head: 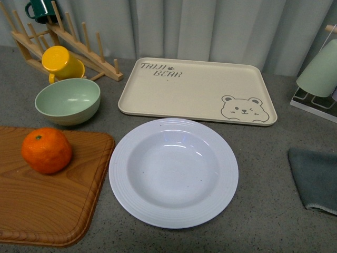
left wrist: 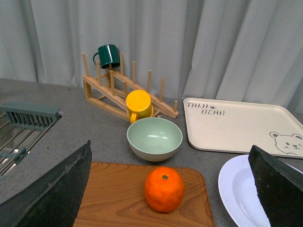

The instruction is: Place orange and plate with both arms

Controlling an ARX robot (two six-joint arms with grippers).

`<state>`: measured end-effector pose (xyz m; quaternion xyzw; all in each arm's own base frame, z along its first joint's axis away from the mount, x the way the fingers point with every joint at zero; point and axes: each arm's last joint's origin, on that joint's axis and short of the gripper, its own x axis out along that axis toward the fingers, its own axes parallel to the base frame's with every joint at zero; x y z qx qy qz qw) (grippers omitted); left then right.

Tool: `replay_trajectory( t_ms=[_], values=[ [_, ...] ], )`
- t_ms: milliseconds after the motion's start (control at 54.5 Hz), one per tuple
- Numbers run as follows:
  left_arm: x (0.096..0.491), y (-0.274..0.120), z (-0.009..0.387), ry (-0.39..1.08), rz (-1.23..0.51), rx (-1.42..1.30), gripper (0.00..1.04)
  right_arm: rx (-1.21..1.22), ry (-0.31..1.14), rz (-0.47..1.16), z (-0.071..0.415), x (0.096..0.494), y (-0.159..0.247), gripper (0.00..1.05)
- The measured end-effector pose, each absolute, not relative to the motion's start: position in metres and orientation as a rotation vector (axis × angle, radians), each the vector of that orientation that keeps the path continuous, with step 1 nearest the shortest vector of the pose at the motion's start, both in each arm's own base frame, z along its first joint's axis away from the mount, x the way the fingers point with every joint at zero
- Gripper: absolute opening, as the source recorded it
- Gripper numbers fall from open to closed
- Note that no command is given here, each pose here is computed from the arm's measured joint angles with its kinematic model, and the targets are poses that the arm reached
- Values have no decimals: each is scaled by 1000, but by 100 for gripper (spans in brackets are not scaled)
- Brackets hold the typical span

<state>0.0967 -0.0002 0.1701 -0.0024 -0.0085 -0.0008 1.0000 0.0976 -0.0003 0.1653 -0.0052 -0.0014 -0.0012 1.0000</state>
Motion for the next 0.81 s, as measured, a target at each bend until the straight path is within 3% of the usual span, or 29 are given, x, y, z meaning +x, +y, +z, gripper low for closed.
replay_trajectory(
  t_ms=[128,807],
  values=[
    [97,0,170,-17,-2,-5,98,-9,-3,-2,165,98,0,97],
    [97,0,170,-17,-2,-5,98,-9,-3,-2,165,98,0,95]
  ],
)
